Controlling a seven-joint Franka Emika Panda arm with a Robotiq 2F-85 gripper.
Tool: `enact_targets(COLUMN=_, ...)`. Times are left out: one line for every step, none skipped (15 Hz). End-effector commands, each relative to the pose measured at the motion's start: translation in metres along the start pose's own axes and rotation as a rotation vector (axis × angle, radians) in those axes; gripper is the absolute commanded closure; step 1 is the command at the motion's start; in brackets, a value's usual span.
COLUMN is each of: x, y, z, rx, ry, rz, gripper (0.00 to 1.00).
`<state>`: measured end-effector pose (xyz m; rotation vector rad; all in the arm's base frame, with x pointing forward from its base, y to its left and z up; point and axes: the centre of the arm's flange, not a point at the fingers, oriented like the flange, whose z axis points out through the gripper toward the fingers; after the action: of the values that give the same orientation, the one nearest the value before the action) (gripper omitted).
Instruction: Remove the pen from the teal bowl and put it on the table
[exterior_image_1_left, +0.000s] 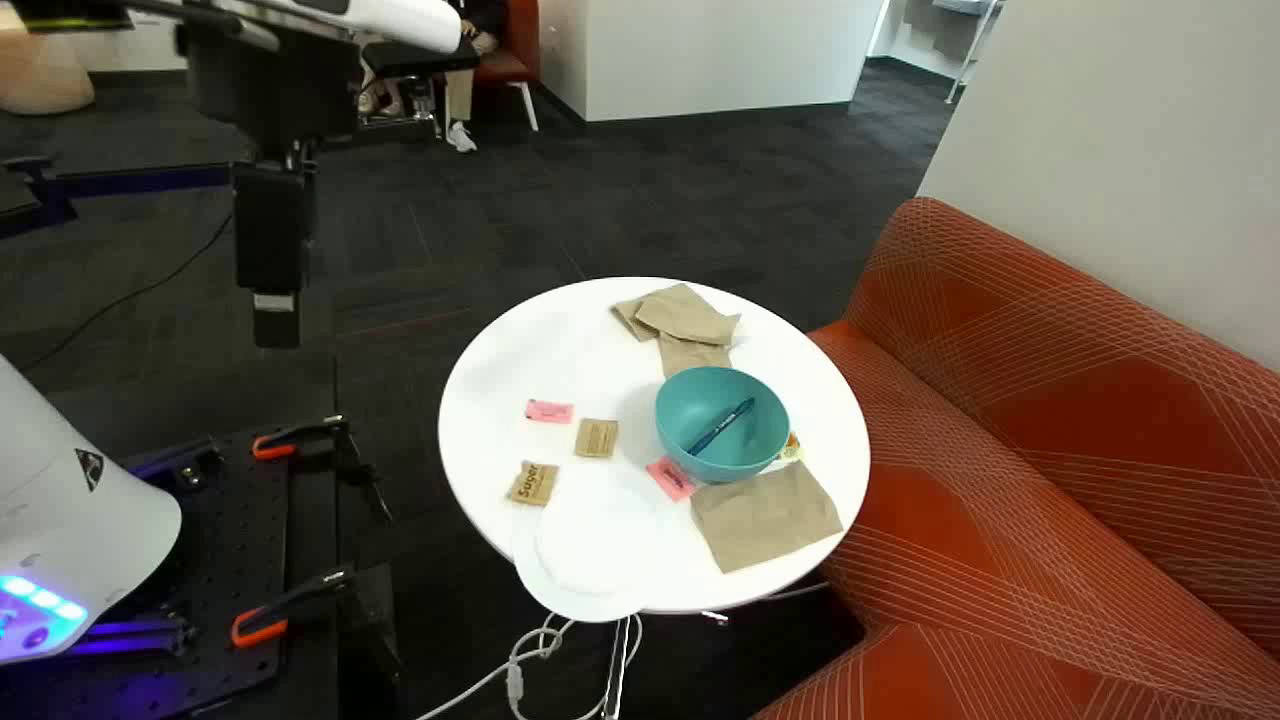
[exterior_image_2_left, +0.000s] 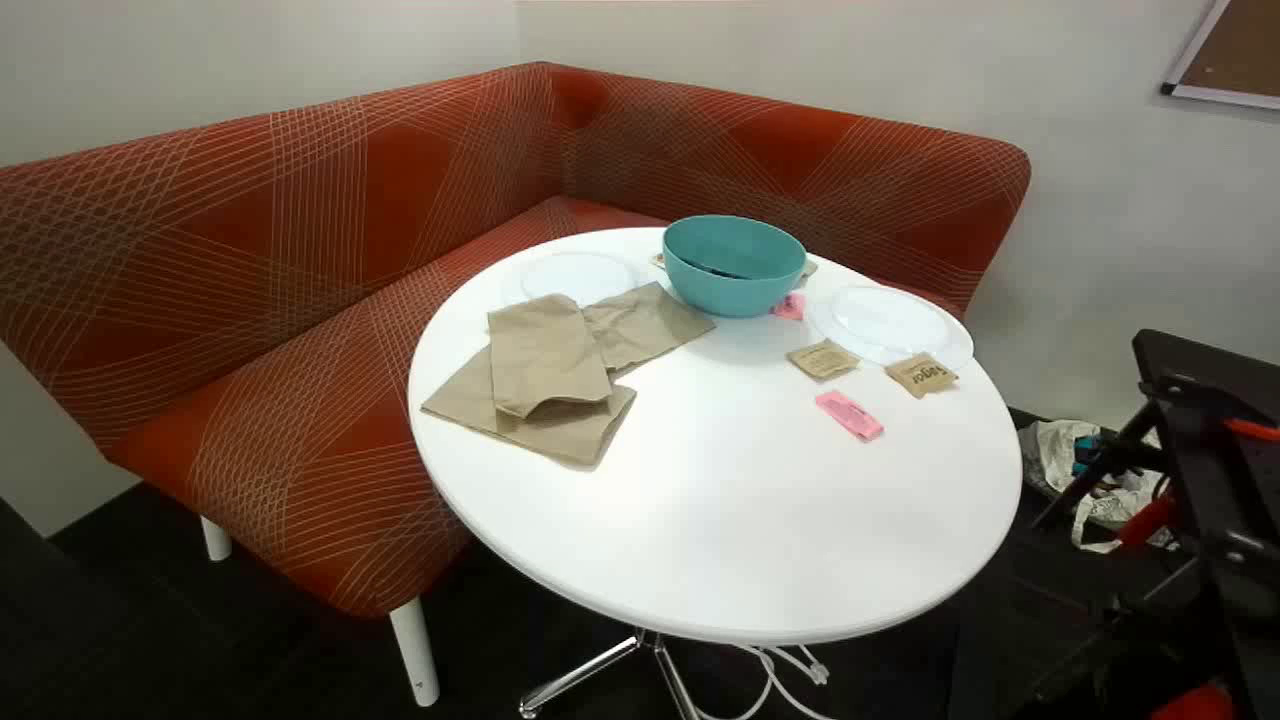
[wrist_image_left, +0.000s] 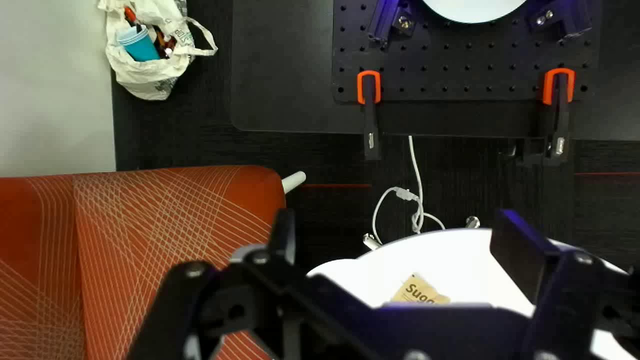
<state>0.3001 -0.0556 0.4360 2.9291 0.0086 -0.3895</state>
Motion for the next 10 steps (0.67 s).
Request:
enact_targets(x=0.000, y=0.000, z=0.000, rx=0.000, ry=0.000, rz=0.000, gripper=0.00)
enact_targets(x=0.000, y=0.000, z=0.000, rx=0.000, ry=0.000, rz=0.000, gripper=0.00)
enact_targets(x=0.000, y=0.000, z=0.000, rx=0.000, ry=0.000, rz=0.000, gripper=0.00)
enact_targets(x=0.000, y=0.000, z=0.000, rx=0.000, ry=0.000, rz=0.000, gripper=0.00)
enact_targets(x=0.000, y=0.000, z=0.000, rx=0.000, ry=0.000, rz=0.000, gripper=0.00)
enact_targets(x=0.000, y=0.000, z=0.000, rx=0.000, ry=0.000, rz=0.000, gripper=0.00)
enact_targets(x=0.000, y=0.000, z=0.000, rx=0.000, ry=0.000, rz=0.000, gripper=0.00)
enact_targets(x=0.008, y=0.001, z=0.000, rx=0.008, ry=0.026, rz=-0.002, gripper=0.00)
enact_targets(x=0.017, y=0.001, z=-0.002, rx=0.001, ry=0.061, rz=-0.009, gripper=0.00)
enact_targets(x=0.026, y=0.002, z=-0.005, rx=-0.004, ry=0.100, rz=-0.014, gripper=0.00)
